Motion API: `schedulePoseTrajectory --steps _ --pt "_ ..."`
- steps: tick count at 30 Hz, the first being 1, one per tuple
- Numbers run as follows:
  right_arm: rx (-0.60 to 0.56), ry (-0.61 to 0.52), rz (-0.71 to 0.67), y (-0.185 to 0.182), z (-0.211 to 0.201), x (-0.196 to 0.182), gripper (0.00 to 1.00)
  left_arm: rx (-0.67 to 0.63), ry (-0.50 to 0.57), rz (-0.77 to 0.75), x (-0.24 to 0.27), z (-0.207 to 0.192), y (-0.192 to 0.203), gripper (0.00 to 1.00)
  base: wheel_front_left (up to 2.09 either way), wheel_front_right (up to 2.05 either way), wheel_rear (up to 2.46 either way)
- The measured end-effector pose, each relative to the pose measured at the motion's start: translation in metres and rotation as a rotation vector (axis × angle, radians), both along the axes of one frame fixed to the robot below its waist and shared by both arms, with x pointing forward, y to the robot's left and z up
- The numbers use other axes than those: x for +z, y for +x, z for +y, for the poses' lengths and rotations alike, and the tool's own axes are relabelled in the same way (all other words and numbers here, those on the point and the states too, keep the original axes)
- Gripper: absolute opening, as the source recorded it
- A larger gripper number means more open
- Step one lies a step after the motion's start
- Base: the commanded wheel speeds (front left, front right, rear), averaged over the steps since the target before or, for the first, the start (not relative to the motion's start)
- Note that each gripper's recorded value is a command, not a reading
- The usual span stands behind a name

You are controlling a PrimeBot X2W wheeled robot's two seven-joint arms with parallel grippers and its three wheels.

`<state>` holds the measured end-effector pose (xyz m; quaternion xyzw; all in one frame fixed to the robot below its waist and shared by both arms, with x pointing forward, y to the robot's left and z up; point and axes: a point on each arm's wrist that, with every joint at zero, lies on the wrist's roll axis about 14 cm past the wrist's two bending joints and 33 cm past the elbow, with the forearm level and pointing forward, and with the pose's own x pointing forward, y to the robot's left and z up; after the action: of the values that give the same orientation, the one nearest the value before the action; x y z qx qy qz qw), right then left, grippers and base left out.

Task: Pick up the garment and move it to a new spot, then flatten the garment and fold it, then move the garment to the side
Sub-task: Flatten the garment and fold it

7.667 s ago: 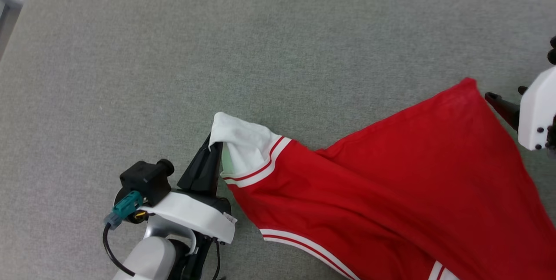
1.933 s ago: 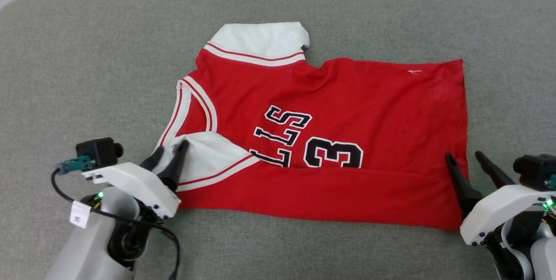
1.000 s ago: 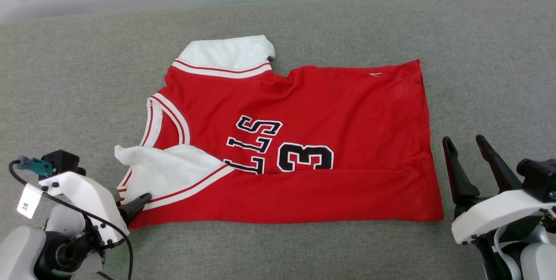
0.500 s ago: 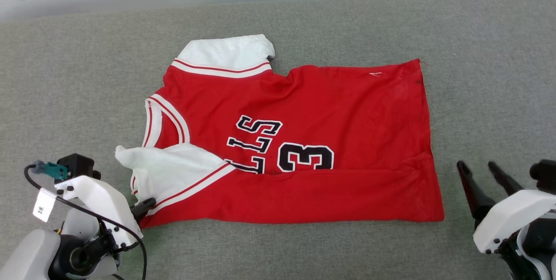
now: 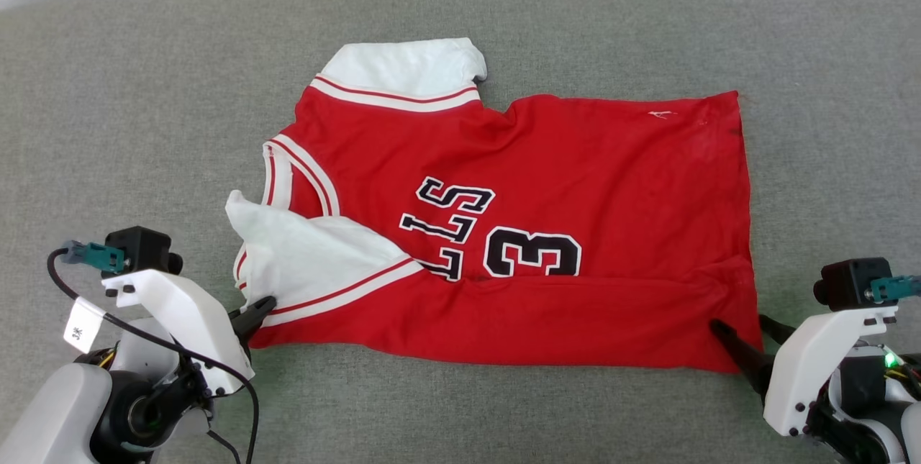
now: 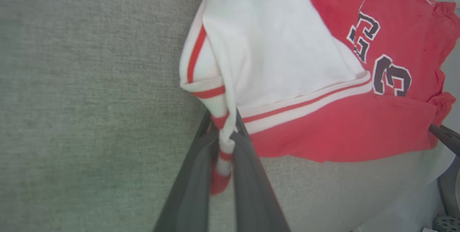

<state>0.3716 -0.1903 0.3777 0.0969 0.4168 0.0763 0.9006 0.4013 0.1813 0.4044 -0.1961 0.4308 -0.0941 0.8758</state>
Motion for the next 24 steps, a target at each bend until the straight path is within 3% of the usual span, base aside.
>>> schedulePoseTrajectory --steps 4,5,6,16,24 --pt "0.043 0.002 0.1 -0.006 0.004 -0.018 1.0 0.007 -0.004 0.011 -0.006 0.0 0.0 0.0 0.0 0.0 0.0" --pt "0.055 0.001 0.122 -0.007 0.005 -0.02 0.45 0.01 -0.006 0.01 -0.006 0.0 0.0 0.0 0.0 0.0 0.0" --pt "0.061 0.004 0.131 -0.007 0.006 -0.021 0.0 0.012 -0.007 0.01 -0.007 0.0 0.0 0.0 0.0 0.0 0.0" --pt "0.073 0.007 0.048 0.004 0.007 0.002 0.0 0.041 -0.019 -0.083 0.01 0.002 0.0 0.0 0.0 0.0 0.0" --pt "0.085 -0.011 -0.011 -0.005 0.005 0.027 0.0 0.064 -0.027 -0.131 0.026 0.004 -0.026 0.0 0.0 0.0 0.0"
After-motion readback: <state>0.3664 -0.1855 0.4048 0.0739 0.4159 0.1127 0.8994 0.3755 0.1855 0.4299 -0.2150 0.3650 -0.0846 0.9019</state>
